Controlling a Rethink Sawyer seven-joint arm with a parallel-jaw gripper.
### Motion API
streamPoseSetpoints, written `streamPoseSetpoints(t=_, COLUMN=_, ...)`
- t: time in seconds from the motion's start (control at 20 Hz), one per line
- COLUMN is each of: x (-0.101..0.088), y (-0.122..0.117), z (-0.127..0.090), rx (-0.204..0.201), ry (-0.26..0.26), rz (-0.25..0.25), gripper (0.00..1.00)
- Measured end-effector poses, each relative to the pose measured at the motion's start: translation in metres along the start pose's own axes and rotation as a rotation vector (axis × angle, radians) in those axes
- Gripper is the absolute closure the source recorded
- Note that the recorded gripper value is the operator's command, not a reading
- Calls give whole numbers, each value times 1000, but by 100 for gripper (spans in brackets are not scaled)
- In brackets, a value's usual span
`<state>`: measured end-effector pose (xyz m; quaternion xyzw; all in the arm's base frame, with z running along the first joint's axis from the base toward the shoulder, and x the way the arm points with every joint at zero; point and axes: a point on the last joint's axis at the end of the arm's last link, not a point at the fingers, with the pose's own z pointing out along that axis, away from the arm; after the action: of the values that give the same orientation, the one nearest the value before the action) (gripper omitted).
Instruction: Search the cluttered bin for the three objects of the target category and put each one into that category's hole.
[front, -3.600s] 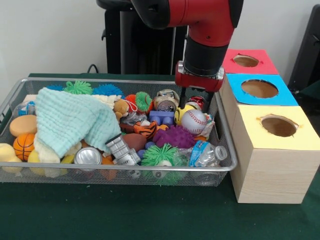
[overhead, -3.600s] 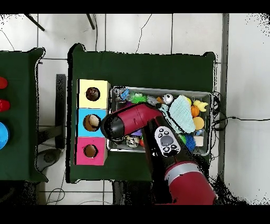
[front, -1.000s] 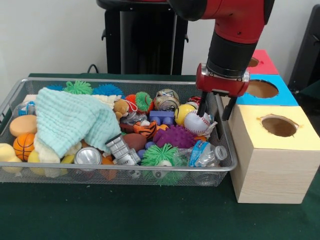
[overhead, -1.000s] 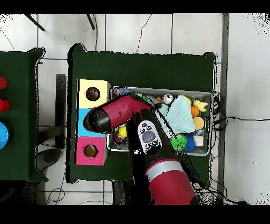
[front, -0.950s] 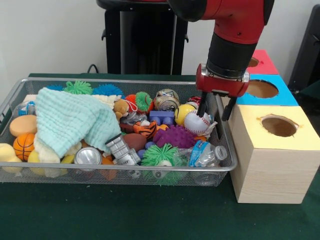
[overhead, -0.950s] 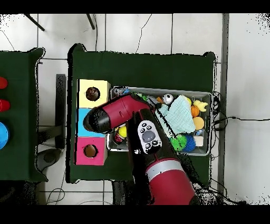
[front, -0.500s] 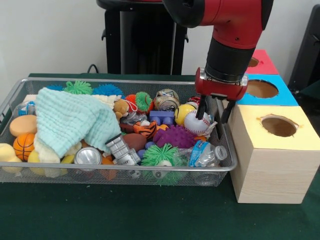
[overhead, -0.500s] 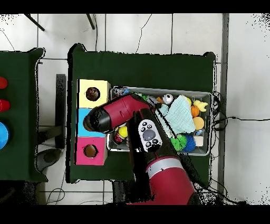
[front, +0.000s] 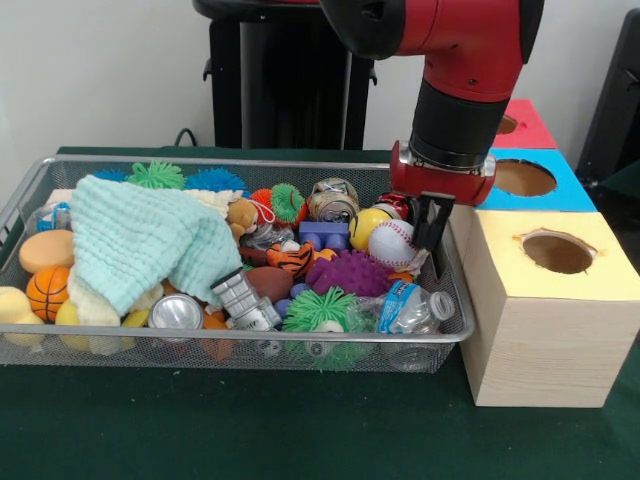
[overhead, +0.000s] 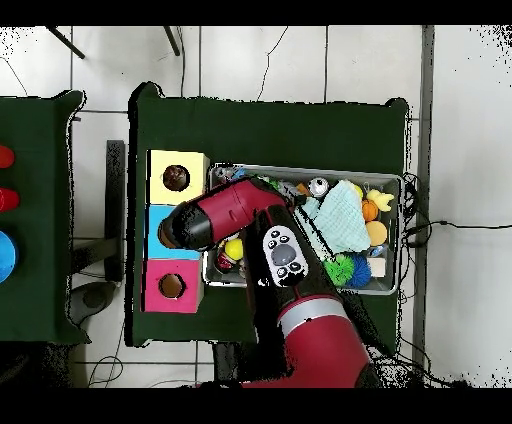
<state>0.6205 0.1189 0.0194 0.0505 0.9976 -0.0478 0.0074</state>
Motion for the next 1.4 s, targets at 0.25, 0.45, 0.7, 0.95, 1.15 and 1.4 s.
streamPoseSetpoints(t=0.25, x=-3, y=-1, z=0, rx=-10, ry=-22, rz=3, gripper=100)
streamPoseSetpoints(t=0.45, x=-5, y=-1, z=1, rx=-16, ry=-38, rz=7, gripper=100)
streamPoseSetpoints(t=0.7, x=-8, y=-2, z=1, rx=-20, ry=-50, rz=17, gripper=100)
streamPoseSetpoints(t=0.95, x=-16, y=-2, z=2, rx=-29, ry=-49, rz=41, gripper=100)
streamPoseSetpoints(t=1.15, x=-26, y=-2, z=4, rx=-36, ry=-45, rz=70, gripper=100)
streamPoseSetpoints(t=1.4, x=-30, y=-2, z=5, rx=-25, ry=9, rz=102, gripper=100)
